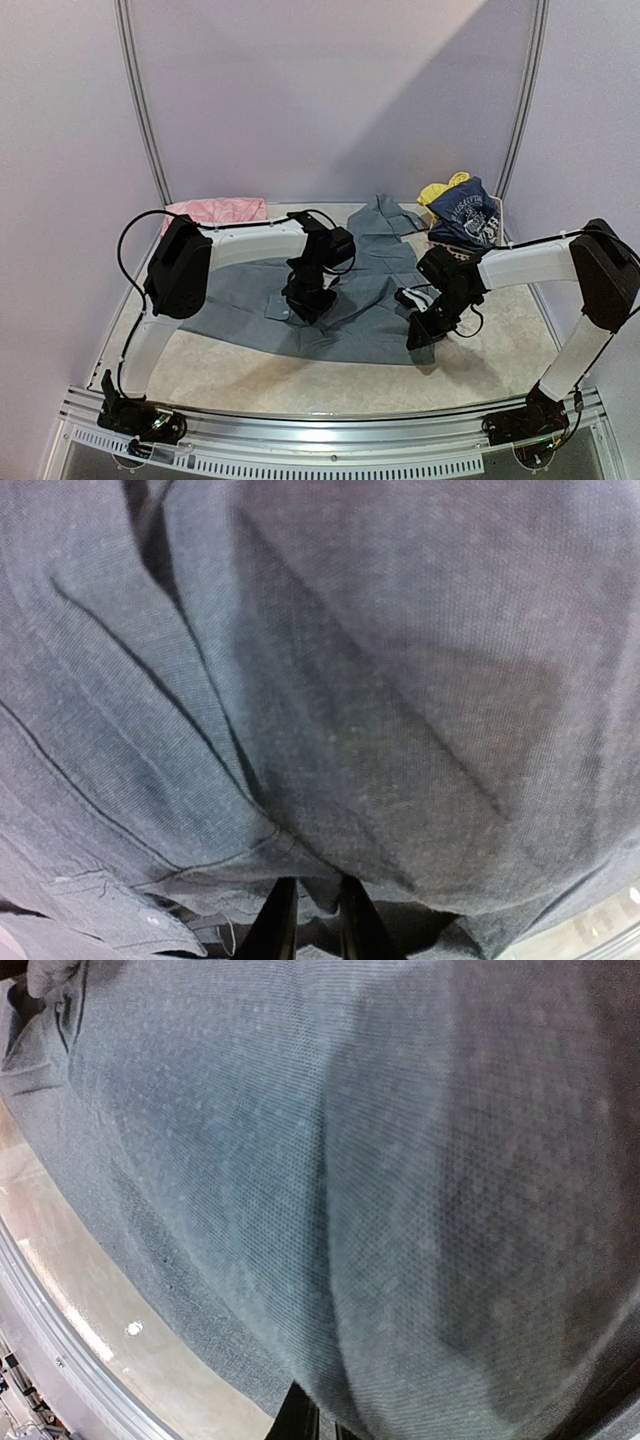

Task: Fold and stack the mixed laundry pile
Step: Adjust the 1/3-folded shirt at the center of the board.

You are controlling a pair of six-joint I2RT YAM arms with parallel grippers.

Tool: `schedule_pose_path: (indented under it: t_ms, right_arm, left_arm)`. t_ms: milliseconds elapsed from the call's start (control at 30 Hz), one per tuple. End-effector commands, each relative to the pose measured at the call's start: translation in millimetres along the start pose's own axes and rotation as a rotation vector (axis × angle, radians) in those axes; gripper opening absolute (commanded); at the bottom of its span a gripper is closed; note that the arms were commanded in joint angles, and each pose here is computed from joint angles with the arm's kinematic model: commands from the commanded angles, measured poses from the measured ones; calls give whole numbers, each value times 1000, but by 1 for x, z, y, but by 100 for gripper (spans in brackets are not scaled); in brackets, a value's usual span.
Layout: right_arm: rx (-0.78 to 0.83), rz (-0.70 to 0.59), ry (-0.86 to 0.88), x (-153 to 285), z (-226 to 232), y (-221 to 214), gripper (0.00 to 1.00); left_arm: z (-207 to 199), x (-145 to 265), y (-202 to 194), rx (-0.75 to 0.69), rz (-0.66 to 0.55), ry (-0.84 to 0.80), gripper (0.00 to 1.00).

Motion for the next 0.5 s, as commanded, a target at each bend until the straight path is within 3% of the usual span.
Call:
schedule_pose_path:
  t_ms: [0,100,467]
  right_arm:
    - [-4,21,-12,-7,-5,-5,7]
    - [-5,24,-17,-7,-6,-6,7]
    - [-18,48,-55,-11,-14,-10,5]
  left_arm:
    - [1,-6,4,-29,-13,52,9]
    - [3,0,4,-33,-28,66,0]
    - [18,37,-3,-71,-89,141,0]
Point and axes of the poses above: each gripper's point midway between its finger pads, its own x axis back along the fingers, its own z axis along the line the jaws close on, y = z × x, the point moved 1 cm from there along x, back along the fingers, and after that the axes turned 13 degrees about -x, right-handed, at the moved point
